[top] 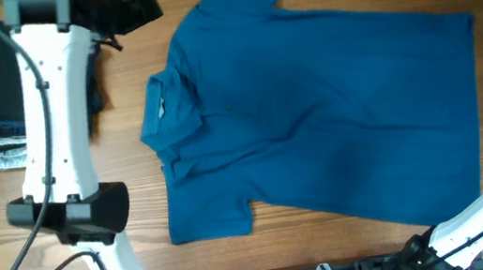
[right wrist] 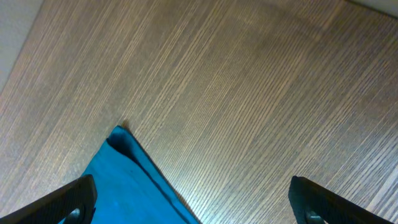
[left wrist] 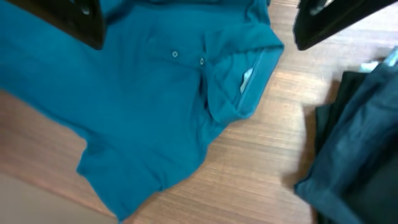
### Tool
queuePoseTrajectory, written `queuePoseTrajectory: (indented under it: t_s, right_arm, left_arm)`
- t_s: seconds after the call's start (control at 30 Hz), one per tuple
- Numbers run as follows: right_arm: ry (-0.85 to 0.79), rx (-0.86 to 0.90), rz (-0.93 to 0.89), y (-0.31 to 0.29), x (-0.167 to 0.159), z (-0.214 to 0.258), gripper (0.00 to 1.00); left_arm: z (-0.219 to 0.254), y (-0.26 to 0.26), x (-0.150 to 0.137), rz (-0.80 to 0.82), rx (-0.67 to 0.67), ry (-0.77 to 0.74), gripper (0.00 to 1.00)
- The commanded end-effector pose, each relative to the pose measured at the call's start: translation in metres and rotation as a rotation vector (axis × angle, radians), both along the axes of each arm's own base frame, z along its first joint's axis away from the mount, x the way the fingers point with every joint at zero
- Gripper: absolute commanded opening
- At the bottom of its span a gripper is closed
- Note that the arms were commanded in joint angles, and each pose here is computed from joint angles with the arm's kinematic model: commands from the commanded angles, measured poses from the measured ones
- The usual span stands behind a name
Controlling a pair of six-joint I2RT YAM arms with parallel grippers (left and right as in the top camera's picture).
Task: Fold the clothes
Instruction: 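Release the shoulder and lift the left gripper back to the left, then reach the right gripper to the shirt's lower-right hem corner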
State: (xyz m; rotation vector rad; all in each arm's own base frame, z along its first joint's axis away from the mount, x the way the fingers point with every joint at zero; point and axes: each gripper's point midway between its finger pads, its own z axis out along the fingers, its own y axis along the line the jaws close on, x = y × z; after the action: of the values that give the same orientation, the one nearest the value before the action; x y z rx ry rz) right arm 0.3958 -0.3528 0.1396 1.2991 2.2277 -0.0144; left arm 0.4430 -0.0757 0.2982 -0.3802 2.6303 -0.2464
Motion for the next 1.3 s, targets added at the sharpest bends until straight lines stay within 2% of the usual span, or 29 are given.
queuePoseTrajectory:
  t_s: [0.0,0.1,0.5,0.6,0.63,0.67,0.7,0.8,0.83,0.87,0.93,1.1,1.17,1.27]
  right_arm:
    - [-0.014,-0.004,0.014,0.001,0.004,0.004,1.0]
    - [-0.014,-0.004,0.014,0.001,0.004,0.004,1.0]
    - [-0.037,0.008,-0.008,0.0,0.007,0.006,1.0]
    - [-0.122,0.157,-0.156,0.009,0.013,0.007,1.0]
    - [-0.12,0.255,-0.082,0.033,0.014,0.003,1.0]
    - [-0.109,0.239,0.005,0.038,0.014,0.002,1.0]
    - [-0.074,0.237,0.048,0.044,0.009,-0.002,1.0]
    - [0.065,0.329,-0.042,0.059,-0.022,-0.019,1.0]
    - [0.112,0.409,-0.036,0.078,-0.034,-0.022,0.94]
    - [0.131,0.446,-0.006,0.09,-0.039,-0.019,0.75]
    - [0.167,0.438,0.04,0.109,-0.048,-0.003,0.63]
    - [0.194,0.326,0.08,0.167,-0.087,0.081,0.65]
    - [0.211,0.276,0.065,0.179,-0.112,0.105,0.7]
    - [0.239,0.212,0.039,0.193,-0.152,0.125,0.7]
  left_arm:
    - [0.019,0.006,-0.02,0.023,-0.052,-0.001,1.0]
    - [0.012,0.007,-0.032,0.024,-0.045,0.053,1.0]
    - [0.012,0.007,-0.032,0.024,-0.044,0.055,1.0]
    - [0.012,0.007,-0.032,0.024,-0.044,0.056,1.0]
    - [0.012,0.007,-0.032,0.023,-0.044,0.056,1.0]
    - [0.012,0.007,-0.032,0.024,-0.044,0.056,1.0]
    - [0.012,0.007,-0.032,0.023,-0.044,0.056,1.0]
    - [0.012,0.007,-0.032,0.024,-0.044,0.056,1.0]
    - [0.012,0.007,-0.032,0.023,-0.044,0.056,1.0]
    - [0.012,0.007,-0.032,0.024,-0.044,0.056,1.0]
    - [0.012,0.007,-0.032,0.024,-0.044,0.055,1.0]
    - [0.012,0.007,-0.032,0.024,-0.044,0.056,1.0]
    - [0.012,0.007,-0.032,0.023,-0.045,0.055,1.0]
    - [0.012,0.007,-0.032,0.024,-0.044,0.056,1.0]
